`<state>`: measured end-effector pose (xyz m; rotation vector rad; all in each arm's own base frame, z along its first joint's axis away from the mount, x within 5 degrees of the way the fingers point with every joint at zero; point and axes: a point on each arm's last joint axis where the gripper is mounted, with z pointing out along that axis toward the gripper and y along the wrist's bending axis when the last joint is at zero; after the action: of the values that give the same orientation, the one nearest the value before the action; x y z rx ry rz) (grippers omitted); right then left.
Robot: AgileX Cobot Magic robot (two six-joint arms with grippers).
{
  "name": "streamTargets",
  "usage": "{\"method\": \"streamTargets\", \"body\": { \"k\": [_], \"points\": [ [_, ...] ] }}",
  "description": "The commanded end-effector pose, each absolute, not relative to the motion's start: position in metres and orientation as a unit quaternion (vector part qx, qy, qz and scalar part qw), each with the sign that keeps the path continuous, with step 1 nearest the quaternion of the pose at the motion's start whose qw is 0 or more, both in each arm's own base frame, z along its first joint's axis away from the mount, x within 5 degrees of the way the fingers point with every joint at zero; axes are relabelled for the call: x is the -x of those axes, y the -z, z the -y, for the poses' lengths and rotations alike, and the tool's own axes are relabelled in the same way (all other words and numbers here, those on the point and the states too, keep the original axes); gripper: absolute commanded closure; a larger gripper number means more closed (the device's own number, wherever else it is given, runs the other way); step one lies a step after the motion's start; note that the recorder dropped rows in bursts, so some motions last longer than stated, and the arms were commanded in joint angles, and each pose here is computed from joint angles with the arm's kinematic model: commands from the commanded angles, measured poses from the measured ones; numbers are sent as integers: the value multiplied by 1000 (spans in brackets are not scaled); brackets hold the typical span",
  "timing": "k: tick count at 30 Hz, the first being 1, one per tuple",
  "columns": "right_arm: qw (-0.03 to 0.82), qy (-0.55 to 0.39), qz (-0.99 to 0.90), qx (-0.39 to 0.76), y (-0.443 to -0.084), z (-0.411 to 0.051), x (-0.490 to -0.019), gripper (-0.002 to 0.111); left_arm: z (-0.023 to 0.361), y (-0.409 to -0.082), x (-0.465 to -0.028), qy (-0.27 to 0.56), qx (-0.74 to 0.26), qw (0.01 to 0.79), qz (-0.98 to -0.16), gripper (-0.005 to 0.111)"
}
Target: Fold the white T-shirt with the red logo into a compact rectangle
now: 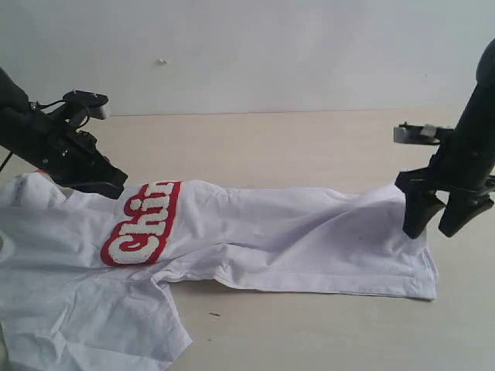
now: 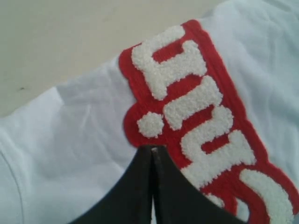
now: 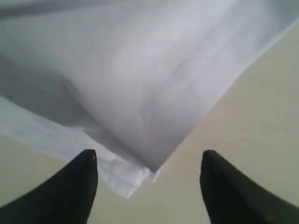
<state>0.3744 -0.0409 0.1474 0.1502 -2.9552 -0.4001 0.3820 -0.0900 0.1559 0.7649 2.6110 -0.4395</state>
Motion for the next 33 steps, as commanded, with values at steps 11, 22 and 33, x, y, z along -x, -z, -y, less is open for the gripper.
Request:
{"method": "streamTargets", "body": {
  "k": [11, 22, 33],
  "points": [
    [-36, 59, 997, 21, -155, 62, -403, 42, 93, -161, -380, 166, -276, 190, -927, 107],
    [-75, 129, 989, 15, -125, 55, -424, 54, 93, -161, -380, 168, -275, 189, -927, 107],
    [-123, 83, 988, -34, -155, 63, -441, 108, 92, -161, -382, 163, -272, 199, -927, 107]
  ]
}}
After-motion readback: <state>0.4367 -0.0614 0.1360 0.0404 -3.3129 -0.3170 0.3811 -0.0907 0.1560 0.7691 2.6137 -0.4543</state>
